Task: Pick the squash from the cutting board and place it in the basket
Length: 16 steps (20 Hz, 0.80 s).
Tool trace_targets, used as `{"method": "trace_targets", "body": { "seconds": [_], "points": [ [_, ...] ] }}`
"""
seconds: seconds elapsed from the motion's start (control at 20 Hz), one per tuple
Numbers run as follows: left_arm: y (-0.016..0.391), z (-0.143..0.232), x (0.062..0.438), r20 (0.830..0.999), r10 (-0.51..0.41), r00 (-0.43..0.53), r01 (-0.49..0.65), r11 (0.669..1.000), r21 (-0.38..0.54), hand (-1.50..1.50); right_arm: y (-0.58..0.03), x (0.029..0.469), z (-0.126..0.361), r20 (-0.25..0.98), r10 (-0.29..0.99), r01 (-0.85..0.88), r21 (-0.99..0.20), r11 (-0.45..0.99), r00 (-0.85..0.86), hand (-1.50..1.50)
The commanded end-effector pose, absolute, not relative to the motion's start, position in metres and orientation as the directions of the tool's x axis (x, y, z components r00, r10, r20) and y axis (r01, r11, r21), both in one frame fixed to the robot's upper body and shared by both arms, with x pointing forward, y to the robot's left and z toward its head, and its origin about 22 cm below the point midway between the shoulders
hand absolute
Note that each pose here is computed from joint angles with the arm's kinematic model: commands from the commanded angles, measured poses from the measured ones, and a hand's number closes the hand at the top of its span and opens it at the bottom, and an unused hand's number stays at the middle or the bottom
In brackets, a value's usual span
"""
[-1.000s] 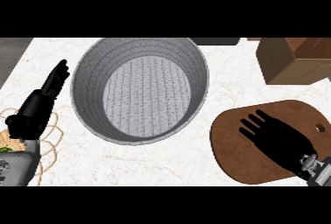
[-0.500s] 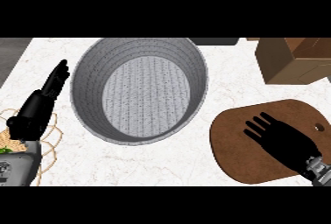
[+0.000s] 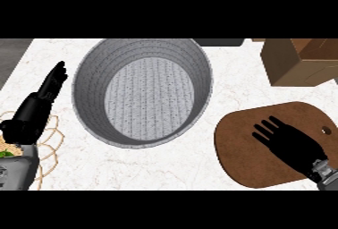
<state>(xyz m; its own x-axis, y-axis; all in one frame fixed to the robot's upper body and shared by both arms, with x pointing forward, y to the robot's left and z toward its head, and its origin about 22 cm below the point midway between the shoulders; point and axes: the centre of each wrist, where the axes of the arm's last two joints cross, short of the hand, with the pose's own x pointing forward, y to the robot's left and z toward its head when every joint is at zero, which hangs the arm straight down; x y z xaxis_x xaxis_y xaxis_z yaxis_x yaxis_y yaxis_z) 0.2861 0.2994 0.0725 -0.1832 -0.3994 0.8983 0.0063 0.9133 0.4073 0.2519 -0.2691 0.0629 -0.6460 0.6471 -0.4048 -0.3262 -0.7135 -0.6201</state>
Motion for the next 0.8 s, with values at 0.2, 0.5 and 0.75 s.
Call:
{"method": "trace_targets", "body": {
  "seconds": [0.2,0.5,0.75],
  "points": [
    [0.293,0.068,0.277,0.892,-0.407,-0.199,0.001,0.91,0.415,0.0,-0.288,0.28,0.052,-0.403,0.671,-0.343,-0.631,-0.696,-0.622,-1.5],
    [0.288,0.07,0.287,0.9,-0.402,-0.165,0.02,0.911,0.411,0.0,-0.276,0.277,0.045,-0.381,0.695,-0.383,-0.626,-0.68,-0.611,1.5],
    [0.292,0.084,0.287,0.897,-0.404,-0.178,0.005,0.912,0.411,0.0,-0.298,0.286,0.034,-0.401,0.653,-0.322,-0.632,-0.705,-0.642,1.5]
  ]
}}
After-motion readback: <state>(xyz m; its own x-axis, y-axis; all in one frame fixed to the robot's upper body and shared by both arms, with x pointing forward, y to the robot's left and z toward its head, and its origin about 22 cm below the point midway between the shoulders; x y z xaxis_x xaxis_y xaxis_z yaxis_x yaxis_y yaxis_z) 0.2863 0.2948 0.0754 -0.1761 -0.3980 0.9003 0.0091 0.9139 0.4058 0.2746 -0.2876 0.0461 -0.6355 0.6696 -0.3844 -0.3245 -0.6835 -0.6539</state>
